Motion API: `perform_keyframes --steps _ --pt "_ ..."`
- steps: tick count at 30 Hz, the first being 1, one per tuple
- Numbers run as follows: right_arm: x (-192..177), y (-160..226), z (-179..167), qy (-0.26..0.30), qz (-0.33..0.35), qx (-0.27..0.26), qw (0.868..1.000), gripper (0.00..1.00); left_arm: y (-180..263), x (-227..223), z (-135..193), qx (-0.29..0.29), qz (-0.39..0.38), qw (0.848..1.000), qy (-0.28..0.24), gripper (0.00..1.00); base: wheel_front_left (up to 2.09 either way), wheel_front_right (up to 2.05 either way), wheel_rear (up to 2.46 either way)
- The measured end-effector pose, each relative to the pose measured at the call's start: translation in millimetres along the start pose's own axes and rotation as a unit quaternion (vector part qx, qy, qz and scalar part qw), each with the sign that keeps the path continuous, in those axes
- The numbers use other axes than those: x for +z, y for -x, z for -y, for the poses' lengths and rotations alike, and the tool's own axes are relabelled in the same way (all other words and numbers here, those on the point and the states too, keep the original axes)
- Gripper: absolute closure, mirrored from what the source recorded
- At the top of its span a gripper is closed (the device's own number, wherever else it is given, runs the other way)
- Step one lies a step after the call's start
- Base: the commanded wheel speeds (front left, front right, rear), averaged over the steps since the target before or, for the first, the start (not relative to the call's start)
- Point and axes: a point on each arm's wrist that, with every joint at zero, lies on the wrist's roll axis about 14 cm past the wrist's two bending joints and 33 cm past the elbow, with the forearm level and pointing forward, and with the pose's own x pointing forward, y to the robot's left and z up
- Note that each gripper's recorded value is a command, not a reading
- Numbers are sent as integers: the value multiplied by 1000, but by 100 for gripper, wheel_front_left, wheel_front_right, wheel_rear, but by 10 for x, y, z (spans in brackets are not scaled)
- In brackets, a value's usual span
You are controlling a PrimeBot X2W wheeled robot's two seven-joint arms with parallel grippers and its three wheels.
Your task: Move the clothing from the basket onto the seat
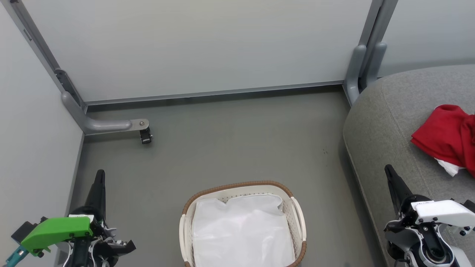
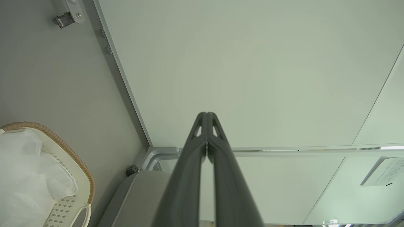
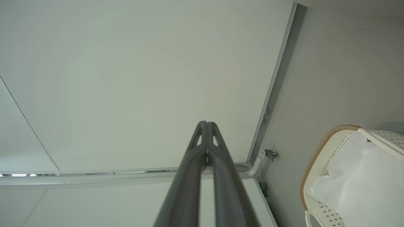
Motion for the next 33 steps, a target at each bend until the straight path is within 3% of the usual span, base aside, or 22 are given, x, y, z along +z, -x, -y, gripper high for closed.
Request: perform_keyframes --steps 33 --pt "5 7 -32 -15 -1 6 1000 100 8 8 37 -7 0 1000 14 100 0 0 0"
